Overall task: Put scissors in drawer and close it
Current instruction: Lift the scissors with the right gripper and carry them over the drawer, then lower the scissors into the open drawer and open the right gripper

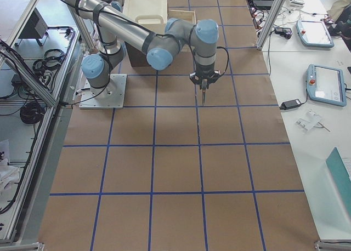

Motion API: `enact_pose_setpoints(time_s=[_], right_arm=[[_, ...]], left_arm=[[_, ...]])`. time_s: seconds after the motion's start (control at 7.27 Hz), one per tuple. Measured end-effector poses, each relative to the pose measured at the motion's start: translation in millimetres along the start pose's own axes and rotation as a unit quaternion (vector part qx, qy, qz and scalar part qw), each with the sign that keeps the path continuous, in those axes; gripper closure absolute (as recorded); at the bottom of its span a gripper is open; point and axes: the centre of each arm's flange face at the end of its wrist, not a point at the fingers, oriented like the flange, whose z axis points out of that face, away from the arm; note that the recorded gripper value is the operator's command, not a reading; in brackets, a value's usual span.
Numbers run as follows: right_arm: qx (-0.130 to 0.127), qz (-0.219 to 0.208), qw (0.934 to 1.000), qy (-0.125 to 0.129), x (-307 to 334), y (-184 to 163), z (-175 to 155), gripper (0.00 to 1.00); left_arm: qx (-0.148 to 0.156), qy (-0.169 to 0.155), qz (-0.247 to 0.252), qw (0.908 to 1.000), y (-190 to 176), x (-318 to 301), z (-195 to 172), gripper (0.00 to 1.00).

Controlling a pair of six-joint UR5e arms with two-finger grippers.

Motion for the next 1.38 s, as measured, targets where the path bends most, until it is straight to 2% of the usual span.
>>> enact_pose_setpoints(time_s=[0.28, 0.55, 0.96, 1.38], right_arm=[[-0.009, 0.002, 1.0, -0.003, -5, -92, -41, 1.0], [-0.008, -0.002, 1.0, 0.003, -13, -190, -52, 1.0], [-0.025, -0.009, 0.9996, -0.003, -35, -316, -41, 1.0], [-0.021, -0.025, 0.9994, -0.007, -49, -420, -1, 1.0]], left_arm=[[0.0, 0.0, 0.0, 1.0, 0, 0, 0, 0.0], [0.0, 0.0, 0.0, 1.0, 0, 0, 0, 0.0], [0.0, -0.001, 0.0, 1.0, 0, -1, 0, 0.0], [0.0, 0.001, 0.0, 1.0, 0, 0, 0, 0.0]])
